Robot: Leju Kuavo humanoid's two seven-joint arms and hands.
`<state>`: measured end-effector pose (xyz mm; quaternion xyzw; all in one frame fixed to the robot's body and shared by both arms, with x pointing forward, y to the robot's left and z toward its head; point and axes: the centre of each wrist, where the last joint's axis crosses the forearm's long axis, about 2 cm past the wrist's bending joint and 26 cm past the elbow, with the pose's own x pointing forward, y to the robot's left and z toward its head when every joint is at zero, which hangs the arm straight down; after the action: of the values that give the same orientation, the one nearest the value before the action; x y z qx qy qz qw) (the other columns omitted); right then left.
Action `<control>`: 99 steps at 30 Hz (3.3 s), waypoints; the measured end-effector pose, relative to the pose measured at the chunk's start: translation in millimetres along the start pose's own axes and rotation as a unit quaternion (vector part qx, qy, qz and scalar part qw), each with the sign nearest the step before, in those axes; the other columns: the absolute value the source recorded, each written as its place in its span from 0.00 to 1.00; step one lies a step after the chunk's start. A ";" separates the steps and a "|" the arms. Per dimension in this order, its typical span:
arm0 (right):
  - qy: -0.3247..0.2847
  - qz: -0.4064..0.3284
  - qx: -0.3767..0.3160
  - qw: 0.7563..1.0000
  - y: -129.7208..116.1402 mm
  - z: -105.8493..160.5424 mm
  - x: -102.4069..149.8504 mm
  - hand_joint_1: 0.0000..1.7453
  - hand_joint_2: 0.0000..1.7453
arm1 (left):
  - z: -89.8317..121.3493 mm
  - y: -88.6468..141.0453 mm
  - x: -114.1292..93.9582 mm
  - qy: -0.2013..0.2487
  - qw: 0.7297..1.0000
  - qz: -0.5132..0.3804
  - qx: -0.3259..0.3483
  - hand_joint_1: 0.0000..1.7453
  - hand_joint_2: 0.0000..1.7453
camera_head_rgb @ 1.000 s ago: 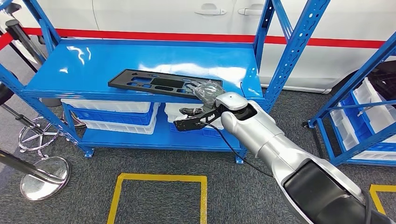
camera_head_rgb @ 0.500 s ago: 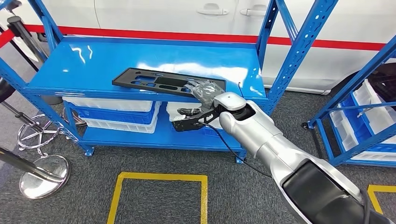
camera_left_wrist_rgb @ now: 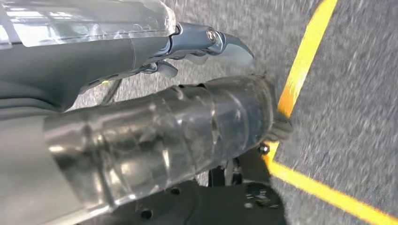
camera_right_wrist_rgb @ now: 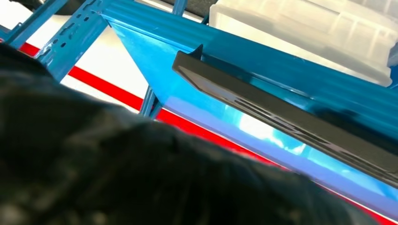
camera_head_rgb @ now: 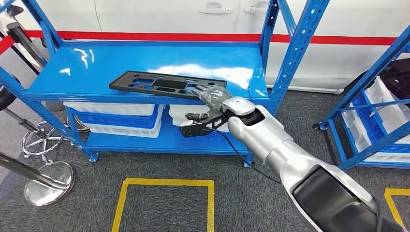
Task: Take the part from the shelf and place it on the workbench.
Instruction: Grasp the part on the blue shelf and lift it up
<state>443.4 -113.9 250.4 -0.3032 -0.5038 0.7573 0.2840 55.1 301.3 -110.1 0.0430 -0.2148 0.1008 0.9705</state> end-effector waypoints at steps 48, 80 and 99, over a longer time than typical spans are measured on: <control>-0.011 0.008 0.011 1.000 6.8 -1.9 7.4 0.00 0.00 | 0.6 0.6 -2.0 0.002 1.000 -0.004 0.001 0.00 0.00; -0.019 0.012 0.030 0.999 20.7 -2.6 10.7 0.00 0.00 | 0.5 1.0 -1.6 0.006 1.000 -0.002 0.002 0.00 0.00; -0.020 0.012 0.030 0.999 20.3 -3.4 12.2 0.00 0.50 | 0.7 2.1 -2.3 0.007 1.000 -0.006 0.002 0.00 0.00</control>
<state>435.4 -109.6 228.2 -0.2849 -0.4826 0.7817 0.2737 52.3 302.8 -110.4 0.0450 -0.2078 0.0959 0.9724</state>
